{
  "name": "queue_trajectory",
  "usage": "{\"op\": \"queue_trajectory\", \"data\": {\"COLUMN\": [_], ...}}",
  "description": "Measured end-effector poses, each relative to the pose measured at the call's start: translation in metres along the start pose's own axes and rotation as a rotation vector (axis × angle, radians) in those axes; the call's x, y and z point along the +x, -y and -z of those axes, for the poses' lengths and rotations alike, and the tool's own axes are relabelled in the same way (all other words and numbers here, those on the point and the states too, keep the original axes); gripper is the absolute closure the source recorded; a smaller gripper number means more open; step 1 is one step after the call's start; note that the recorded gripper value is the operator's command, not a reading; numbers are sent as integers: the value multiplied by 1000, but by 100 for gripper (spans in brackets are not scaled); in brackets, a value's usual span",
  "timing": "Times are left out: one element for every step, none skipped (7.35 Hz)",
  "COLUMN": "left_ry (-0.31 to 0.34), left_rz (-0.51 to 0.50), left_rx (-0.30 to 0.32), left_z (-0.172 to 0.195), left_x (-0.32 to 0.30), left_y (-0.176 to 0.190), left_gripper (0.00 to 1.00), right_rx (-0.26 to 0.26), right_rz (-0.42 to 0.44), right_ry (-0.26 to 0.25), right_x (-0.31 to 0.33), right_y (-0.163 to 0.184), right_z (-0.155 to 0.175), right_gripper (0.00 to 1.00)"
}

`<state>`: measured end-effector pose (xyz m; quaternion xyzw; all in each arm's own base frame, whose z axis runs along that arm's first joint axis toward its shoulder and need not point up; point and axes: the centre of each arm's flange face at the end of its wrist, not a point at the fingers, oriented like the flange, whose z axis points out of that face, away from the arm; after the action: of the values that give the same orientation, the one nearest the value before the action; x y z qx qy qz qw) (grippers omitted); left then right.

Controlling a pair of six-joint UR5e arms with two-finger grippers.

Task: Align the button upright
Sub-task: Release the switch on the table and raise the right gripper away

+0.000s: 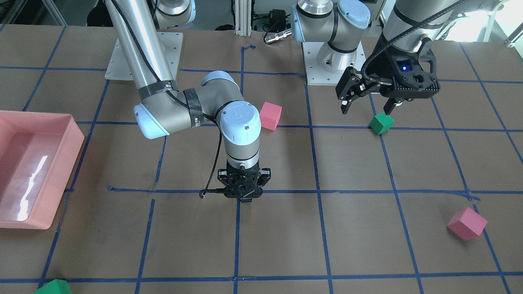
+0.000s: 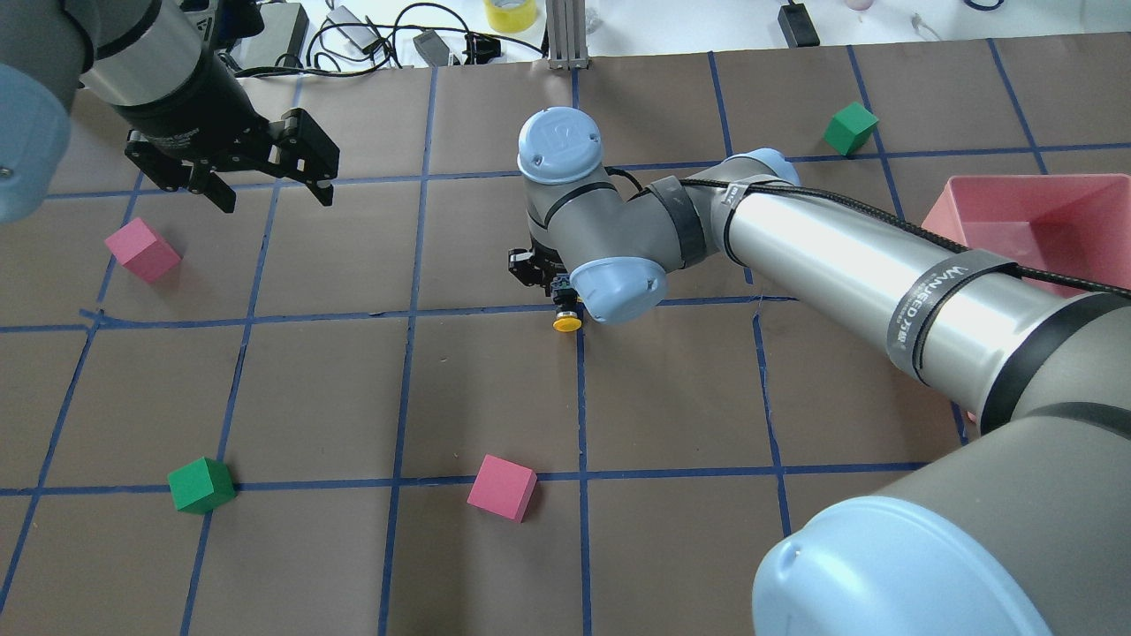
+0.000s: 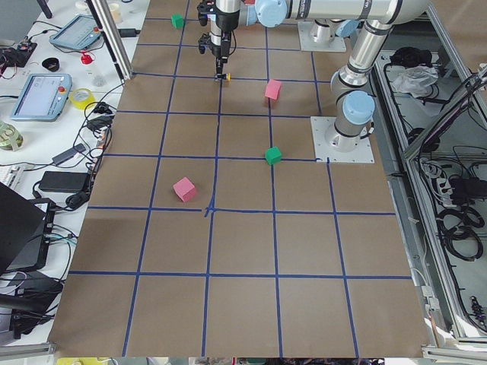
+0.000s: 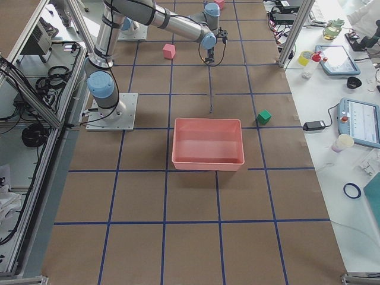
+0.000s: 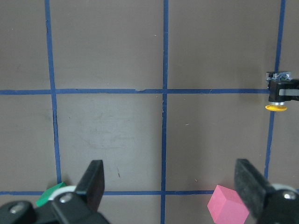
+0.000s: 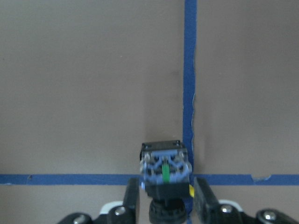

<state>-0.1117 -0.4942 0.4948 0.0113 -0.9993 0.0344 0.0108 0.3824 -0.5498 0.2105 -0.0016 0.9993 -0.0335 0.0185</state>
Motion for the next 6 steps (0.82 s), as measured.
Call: {"op": "queue_trajectory", "data": {"left_ry": [-4, -4, -7, -10, -9, -4], "left_rz": [0, 1, 12, 43, 77, 94], "left_rx": [-15, -24, -20, -12, -9, -7], "left_z": [-7, -12, -12, -9, -8, -10], "left_x": [1, 1, 3, 6, 6, 6], "left_y": [-3, -6, -9, -12, -12, -11], "left_gripper": [0, 0, 0, 0, 0, 0], "right_rx": [3, 14, 35, 64, 88, 95], "right_rz": [0, 2, 7, 17, 25, 20], "right_ry": [2, 5, 7, 10, 12, 6], "right_x": [0, 0, 1, 8, 27, 58], "right_y": [0, 1, 4, 9, 19, 31], "right_z": [2, 9, 21, 39, 59, 80], "right_gripper": [8, 2, 0, 0, 0, 0]}}
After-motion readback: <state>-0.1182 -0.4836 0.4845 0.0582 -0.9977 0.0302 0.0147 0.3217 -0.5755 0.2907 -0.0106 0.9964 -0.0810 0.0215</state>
